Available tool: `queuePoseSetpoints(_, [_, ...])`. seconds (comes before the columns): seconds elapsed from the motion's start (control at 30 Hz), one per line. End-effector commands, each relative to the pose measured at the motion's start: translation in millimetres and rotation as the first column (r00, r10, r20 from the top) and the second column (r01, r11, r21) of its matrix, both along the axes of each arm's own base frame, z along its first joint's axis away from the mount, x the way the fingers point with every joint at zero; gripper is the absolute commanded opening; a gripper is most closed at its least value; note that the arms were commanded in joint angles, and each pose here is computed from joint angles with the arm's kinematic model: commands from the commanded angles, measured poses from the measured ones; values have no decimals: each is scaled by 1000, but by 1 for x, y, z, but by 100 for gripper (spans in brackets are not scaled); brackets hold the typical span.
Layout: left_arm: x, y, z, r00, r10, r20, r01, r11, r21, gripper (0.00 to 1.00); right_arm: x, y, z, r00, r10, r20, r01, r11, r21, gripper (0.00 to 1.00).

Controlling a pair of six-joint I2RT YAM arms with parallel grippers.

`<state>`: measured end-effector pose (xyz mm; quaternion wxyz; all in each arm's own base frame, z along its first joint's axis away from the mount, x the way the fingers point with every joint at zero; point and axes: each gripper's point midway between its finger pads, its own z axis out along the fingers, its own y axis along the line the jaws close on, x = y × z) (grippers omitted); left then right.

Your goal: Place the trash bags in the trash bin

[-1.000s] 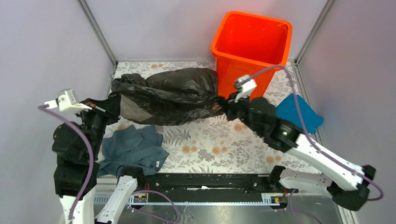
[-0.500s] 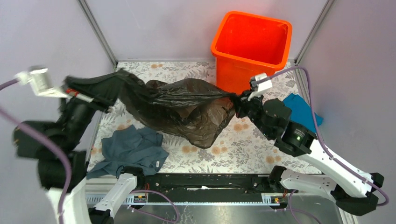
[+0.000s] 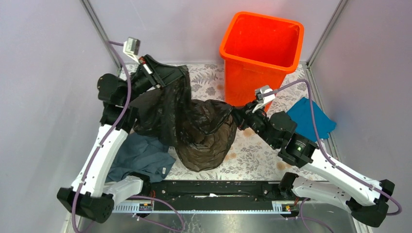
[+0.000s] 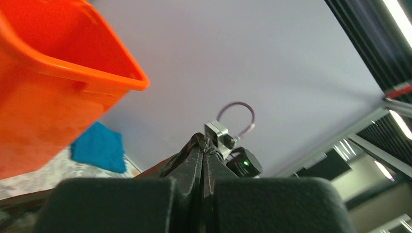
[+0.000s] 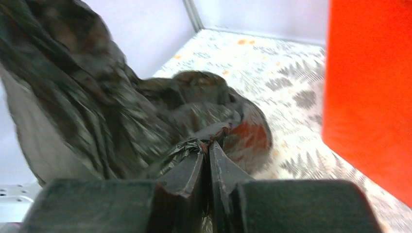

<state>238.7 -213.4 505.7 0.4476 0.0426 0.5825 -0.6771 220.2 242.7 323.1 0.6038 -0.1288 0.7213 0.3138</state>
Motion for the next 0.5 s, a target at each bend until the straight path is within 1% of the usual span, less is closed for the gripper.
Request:
queuePoseSetpoints(0.0, [-21,-32,23,986,-136,100,141,989,-42,0,-6,45,70,975,160,156,-189,964,189,12])
queuePoseSetpoints(0.1, [-13,-58,3,981,-190,40,192,981,-27,0,-5,62,99,967,201,159,-233,946,225,14])
queuePoseSetpoints(0.17, [-8,-69,-11,976,-216,-7,216,976,-19,0,-6,67,112,962,219,164,-254,939,231,18])
queuePoseSetpoints(0.23, [-4,-74,-23,971,-234,-50,233,972,-20,0,-7,68,115,959,229,166,-265,934,242,25])
queuePoseSetpoints(0.37, [-2,-78,-34,962,-261,-75,261,965,-17,0,-16,70,107,949,268,164,-305,913,270,56])
queuePoseSetpoints(0.47, [0,-78,-39,965,-248,-85,246,969,-38,0,-22,73,110,939,300,170,-338,898,282,75])
